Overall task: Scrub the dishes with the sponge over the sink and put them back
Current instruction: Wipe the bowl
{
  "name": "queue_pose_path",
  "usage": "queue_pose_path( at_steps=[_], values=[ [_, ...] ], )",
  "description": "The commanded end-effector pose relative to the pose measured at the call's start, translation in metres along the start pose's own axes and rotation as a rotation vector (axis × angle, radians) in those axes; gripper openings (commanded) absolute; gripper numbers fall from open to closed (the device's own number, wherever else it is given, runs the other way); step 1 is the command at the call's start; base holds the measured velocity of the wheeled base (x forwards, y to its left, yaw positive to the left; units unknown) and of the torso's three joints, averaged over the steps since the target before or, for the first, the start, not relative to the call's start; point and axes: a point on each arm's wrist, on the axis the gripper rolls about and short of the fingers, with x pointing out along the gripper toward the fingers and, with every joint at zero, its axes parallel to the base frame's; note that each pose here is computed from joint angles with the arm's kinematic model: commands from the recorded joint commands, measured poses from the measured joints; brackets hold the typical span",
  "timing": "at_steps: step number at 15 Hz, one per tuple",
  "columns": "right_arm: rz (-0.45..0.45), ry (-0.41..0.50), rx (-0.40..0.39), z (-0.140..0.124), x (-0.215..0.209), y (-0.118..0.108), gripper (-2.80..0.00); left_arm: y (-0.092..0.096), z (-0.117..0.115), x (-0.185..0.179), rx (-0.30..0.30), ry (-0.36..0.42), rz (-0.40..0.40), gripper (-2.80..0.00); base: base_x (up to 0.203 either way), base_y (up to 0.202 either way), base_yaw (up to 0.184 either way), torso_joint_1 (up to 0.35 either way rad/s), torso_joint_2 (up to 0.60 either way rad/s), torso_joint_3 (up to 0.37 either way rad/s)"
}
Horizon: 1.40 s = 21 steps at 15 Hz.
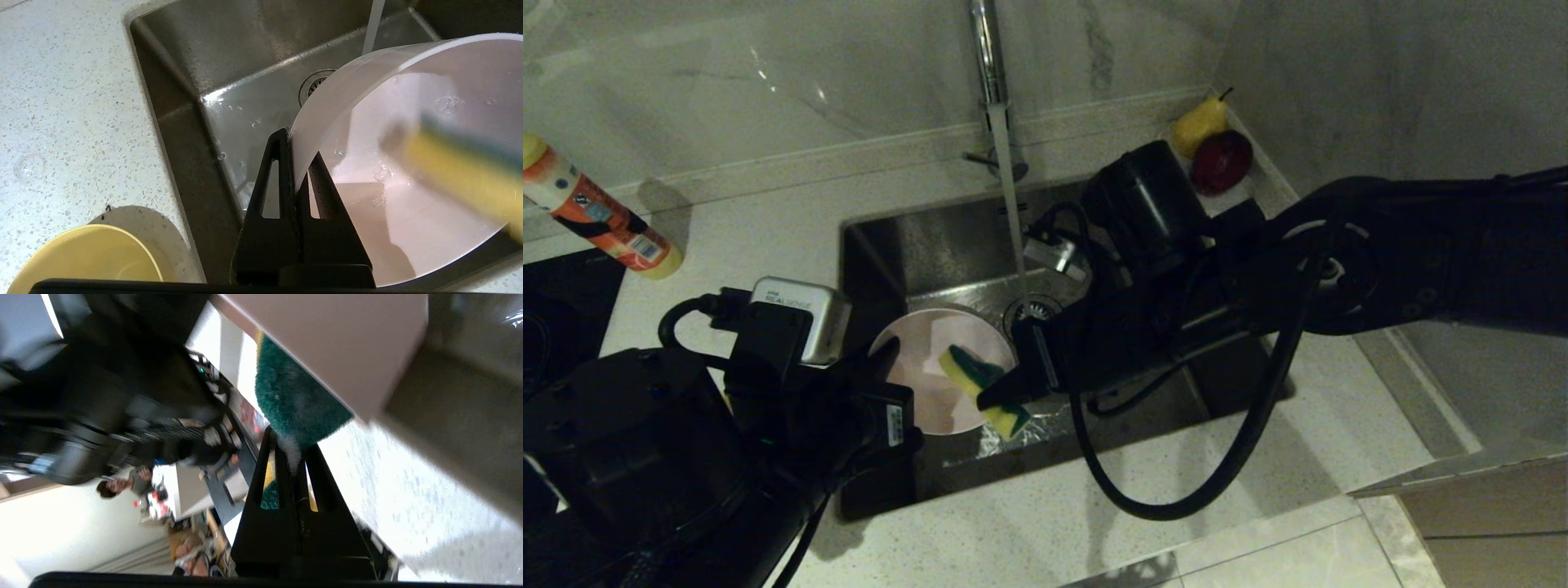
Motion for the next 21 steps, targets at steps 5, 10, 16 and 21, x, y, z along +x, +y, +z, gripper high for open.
queue_pose_path(
  at_steps=[5,10,16,21],
  values=[
    [0.036,-0.071,-0.043,0.013,-0.017,0.017,-2.80,0.002,0.000,-0.003,0.002,-0.003,0.002,-2.80,0.000,0.000,0.000,0.000,0.00,0.000],
    [0.051,-0.011,-0.047,0.002,0.006,0.024,-2.80,0.003,0.005,-0.002,-0.012,-0.019,0.011,-2.80,0.000,0.000,0.000,0.000,0.00,0.000],
    [0.017,0.046,-0.018,-0.006,0.033,0.009,-2.80,0.007,0.008,-0.002,-0.055,-0.032,0.021,-2.80,0.000,0.000,0.000,0.000,0.00,0.000],
    [0.009,0.000,-0.017,0.002,0.007,0.012,-2.80,0.011,0.003,0.000,-0.076,-0.015,0.039,-2.80,0.000,0.000,0.000,0.000,0.00,0.000]
  ],
)
